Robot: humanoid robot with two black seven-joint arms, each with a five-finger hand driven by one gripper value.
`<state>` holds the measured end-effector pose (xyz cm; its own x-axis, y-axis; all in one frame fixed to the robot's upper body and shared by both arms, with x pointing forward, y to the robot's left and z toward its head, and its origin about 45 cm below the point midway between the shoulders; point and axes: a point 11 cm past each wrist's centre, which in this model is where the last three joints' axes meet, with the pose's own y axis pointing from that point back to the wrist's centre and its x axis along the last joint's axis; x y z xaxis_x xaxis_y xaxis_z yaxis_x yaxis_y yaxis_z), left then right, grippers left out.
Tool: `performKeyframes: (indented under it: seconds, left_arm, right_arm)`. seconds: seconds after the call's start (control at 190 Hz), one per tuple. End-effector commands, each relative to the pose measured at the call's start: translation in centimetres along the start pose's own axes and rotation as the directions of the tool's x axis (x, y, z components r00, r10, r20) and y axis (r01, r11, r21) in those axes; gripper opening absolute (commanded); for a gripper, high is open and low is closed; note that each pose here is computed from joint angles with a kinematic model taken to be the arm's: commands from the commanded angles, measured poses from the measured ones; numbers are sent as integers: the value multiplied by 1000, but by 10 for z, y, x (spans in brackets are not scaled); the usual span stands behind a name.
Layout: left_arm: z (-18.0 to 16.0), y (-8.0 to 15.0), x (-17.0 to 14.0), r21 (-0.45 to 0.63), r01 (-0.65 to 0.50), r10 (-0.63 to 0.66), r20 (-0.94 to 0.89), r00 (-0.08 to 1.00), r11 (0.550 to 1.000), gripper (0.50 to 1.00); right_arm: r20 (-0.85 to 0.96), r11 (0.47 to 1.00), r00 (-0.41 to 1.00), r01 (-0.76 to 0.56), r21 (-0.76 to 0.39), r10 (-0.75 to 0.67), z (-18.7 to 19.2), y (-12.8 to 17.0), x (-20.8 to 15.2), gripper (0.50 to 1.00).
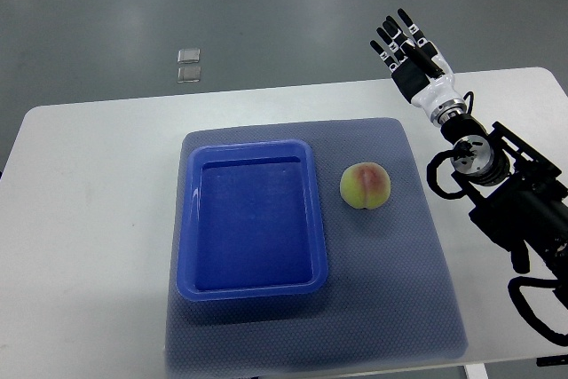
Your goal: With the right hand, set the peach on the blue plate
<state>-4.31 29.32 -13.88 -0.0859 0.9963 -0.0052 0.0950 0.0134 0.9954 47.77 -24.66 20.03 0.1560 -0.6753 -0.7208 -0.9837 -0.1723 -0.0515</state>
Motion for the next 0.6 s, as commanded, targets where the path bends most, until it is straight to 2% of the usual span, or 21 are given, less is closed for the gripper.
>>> performKeyframes:
  seconds: [0.0, 0.415, 0.594]
  left_arm:
    - [0, 0, -1, 0, 2, -2, 0, 1000, 1000, 1000]
    - [0, 0, 0, -1, 0, 0, -5, 1000, 1000, 1000]
    - [0, 0, -1, 0, 3, -3, -3, 1000, 1000, 1000]
  right_arm:
    - [-2, 1000, 1000, -1, -4, 1, 2, 1, 1, 932]
    - [-10, 1000, 1000, 9, -5, -9, 0, -1, -2, 932]
    - [-134, 995, 988, 64, -71, -73, 0, -3, -11, 932]
